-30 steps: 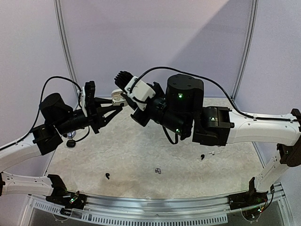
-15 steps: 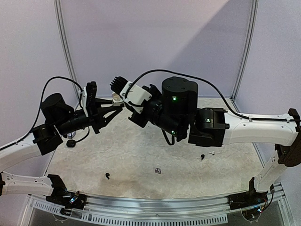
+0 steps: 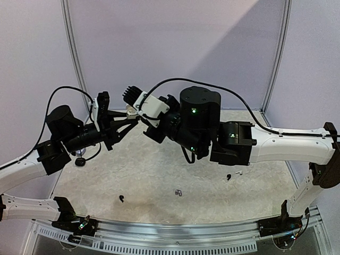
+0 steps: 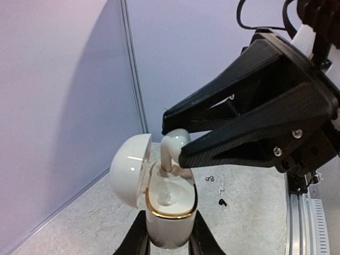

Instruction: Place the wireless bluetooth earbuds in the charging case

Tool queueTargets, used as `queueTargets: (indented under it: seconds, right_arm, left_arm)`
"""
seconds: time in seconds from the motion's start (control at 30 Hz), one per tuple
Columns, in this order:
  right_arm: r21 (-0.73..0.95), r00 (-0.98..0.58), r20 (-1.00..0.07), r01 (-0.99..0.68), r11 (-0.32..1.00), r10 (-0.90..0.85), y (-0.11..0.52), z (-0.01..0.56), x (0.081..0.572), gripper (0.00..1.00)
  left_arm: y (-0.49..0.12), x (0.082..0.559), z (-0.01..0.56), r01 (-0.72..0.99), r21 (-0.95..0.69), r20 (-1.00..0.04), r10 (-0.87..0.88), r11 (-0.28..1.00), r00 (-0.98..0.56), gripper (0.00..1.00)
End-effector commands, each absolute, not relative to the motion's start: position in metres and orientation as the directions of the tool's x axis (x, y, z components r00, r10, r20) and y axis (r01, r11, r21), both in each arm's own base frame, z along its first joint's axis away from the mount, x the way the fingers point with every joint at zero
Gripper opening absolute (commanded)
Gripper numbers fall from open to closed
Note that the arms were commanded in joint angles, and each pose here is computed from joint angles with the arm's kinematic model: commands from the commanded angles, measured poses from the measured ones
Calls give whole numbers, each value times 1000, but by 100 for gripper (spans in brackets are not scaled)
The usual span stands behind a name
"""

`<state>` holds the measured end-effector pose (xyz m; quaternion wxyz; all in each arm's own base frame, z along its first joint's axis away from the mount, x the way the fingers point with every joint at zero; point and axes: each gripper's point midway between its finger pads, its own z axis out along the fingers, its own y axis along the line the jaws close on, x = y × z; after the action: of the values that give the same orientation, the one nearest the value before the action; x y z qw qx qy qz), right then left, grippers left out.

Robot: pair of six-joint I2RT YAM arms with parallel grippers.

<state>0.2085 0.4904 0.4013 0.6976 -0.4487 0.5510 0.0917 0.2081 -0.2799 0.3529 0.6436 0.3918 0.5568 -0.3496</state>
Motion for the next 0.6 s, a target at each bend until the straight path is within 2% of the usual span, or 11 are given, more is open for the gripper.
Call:
queueTargets:
  seconds: [0.0,0.37,0.57]
  right_arm:
    - [-546,349,-835,-621,562,-425,495,381,218,13]
    - [-539,342,-839,-627,563,-423,497,380,218,17]
    - [-538,341,-839,-632,557,-424,499,377,218,22]
  left_arm:
    - [-282,195,372,902,148,-979,-68,406,191,0]
    - [-281,195,372,903,143,-980,-70,406,187,0]
    - [-280,194,372,903,140,-980,-72,406,184,0]
